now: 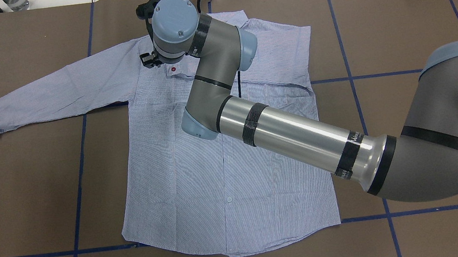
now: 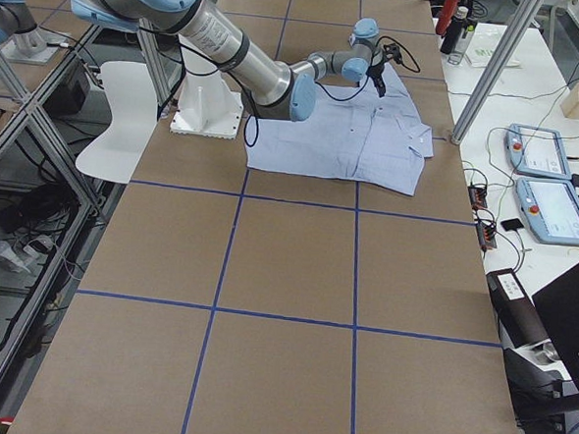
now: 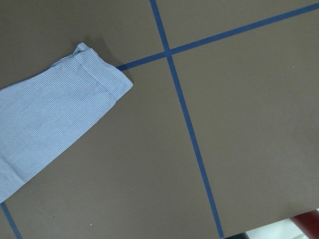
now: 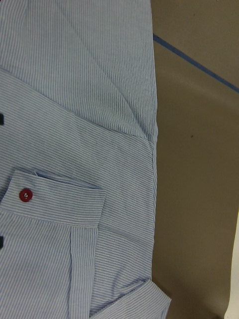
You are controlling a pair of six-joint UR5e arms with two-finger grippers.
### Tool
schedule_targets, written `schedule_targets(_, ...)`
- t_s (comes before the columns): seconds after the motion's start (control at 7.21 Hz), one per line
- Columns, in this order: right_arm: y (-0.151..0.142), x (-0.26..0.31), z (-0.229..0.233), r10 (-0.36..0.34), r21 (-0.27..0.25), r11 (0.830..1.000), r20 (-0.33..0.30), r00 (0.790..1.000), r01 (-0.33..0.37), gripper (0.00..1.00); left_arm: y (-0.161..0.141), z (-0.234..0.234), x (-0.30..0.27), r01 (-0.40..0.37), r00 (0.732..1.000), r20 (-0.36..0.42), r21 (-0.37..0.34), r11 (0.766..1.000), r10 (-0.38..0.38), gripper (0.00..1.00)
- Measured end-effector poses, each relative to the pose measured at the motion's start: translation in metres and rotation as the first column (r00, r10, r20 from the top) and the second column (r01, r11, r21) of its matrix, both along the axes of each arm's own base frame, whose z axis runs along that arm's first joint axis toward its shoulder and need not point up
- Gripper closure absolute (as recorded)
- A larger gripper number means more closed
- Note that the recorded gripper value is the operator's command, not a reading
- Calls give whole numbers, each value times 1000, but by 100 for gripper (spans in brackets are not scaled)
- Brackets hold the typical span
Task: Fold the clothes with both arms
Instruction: 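Lay the sleeve across the shirt chest below the collar with the right gripper, then open and withdraw the right gripper while the left gripper moves to the other cuff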
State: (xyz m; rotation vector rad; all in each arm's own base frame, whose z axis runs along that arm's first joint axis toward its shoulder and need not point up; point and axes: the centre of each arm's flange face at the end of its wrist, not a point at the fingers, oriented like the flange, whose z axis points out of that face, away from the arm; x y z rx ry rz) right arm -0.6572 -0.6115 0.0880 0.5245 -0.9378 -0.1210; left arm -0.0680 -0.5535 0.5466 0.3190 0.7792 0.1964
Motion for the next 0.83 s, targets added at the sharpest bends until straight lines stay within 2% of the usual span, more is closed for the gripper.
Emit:
schedule_targets(0.14,0,5,-6,3,-21,1000,1,1000,-3,1,-3,-5,1,33,999,-9,-25,999,-33,0)
schedule_targets(0.42,-8,44,-16,-19,-128,992,-55,998,12,0,-8,-15,21,124,991,-33,-92,988,-128,1)
schedule_targets(0.69,-23,122,2,-62,-296,955,-113,992,26,0,-13,-16,68,232,972,-10,-159,960,-237,1)
schedule_targets(0.83,-23,161,20,-67,-342,940,-134,989,18,0,-12,-10,91,276,959,-1,-190,942,-282,1)
